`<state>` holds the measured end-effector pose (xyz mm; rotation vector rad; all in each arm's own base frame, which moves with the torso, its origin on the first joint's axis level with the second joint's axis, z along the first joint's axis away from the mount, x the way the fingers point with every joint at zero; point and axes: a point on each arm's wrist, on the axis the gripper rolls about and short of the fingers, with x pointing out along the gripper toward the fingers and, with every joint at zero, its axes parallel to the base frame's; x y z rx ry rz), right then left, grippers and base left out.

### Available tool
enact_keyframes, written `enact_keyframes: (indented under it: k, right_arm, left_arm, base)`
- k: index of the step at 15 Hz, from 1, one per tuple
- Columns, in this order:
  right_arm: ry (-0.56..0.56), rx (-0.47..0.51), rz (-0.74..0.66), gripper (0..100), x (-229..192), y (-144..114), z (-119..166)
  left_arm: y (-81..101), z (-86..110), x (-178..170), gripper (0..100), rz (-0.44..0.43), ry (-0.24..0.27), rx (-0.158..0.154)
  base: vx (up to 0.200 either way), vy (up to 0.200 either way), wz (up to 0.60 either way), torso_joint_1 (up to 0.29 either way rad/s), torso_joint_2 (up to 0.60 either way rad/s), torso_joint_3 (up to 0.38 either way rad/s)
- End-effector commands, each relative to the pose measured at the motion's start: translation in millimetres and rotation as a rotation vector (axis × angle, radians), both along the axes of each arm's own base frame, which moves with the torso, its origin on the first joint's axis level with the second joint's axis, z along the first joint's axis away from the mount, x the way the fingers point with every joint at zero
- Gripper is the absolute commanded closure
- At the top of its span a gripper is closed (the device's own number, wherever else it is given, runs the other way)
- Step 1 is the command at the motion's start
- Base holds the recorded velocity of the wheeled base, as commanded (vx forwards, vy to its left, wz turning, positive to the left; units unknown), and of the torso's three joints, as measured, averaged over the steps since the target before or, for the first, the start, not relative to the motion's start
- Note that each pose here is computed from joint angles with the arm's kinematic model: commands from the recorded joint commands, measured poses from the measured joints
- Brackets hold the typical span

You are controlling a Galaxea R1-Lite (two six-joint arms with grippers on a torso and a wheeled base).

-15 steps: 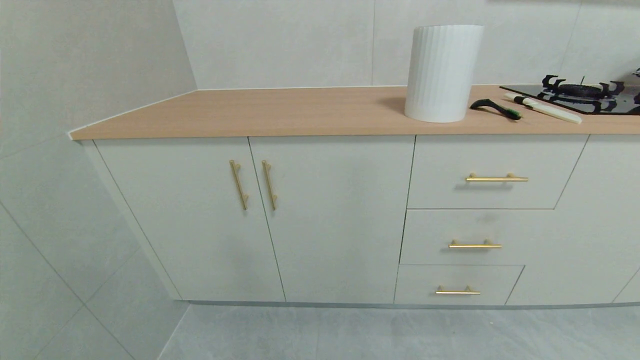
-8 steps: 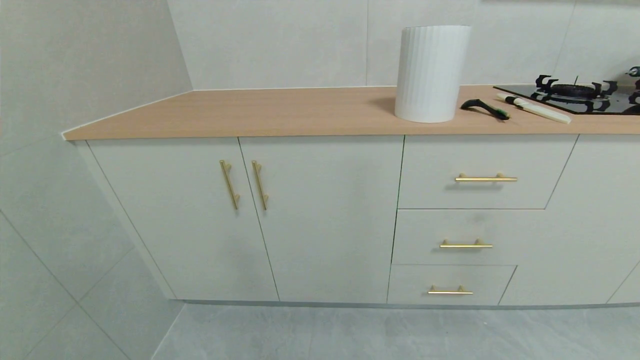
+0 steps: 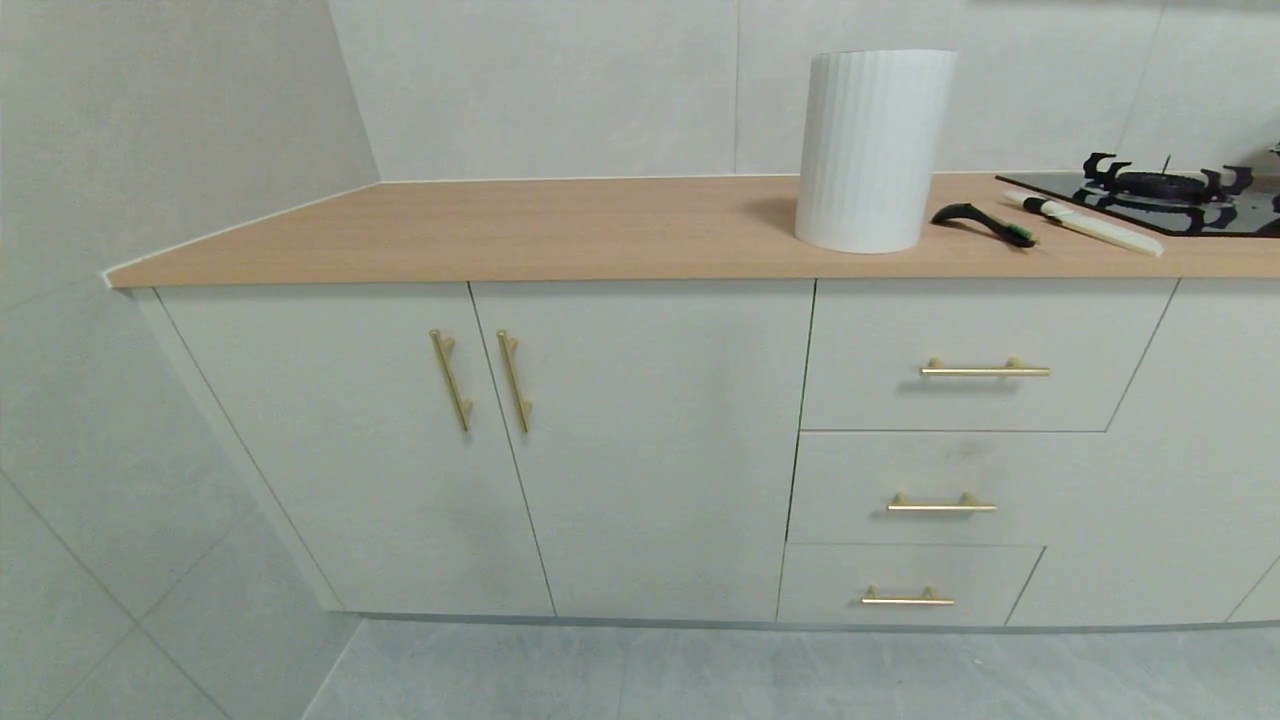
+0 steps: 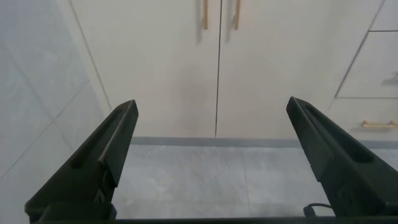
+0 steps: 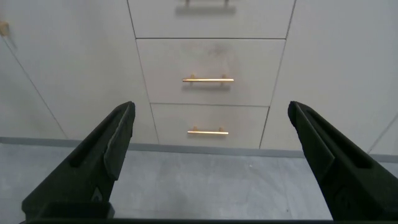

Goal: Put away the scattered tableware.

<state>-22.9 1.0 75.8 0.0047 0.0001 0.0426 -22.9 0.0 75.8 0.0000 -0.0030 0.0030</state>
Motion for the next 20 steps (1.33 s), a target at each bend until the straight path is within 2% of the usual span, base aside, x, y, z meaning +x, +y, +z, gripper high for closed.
enact_keyframes:
  k: [1,4,15,18,20]
  right_arm:
    - [0.003,0.001,0.0,0,0.2,0.0,-0.4]
    - [0.002,0.0,0.0,0,0.1,0.0,0.0]
    - [0.002,0.001,0.0,0,0.1,0.0,0.0]
    - [0.003,0.001,0.0,0,0.2,0.0,-0.4]
    - [0.003,0.001,-0.003,0,0.2,0.0,-0.4]
  left_arm:
    - [0.0,-0.1,0.1,0,0.002,0.001,0.0]
    - [0.0,-0.1,0.1,0,0.002,0.001,0.0]
    - [0.0,-0.1,0.1,0,0.0,0.001,0.0]
    - [0.0,-0.1,0.1,0,0.002,0.001,0.0]
    - [0.0,-0.1,0.1,0,0.0,0.001,0.0]
  base:
    - [0.2,0.0,0.0,0.002,0.0,-0.002]
    - [0.2,0.0,0.0,0.004,0.0,0.005]
    - [0.0,0.0,0.0,0.0,0.0,0.0]
    - [0.0,-0.2,0.0,0.002,0.0,0.001]
    - [0.0,0.0,0.0,0.0,0.0,0.0]
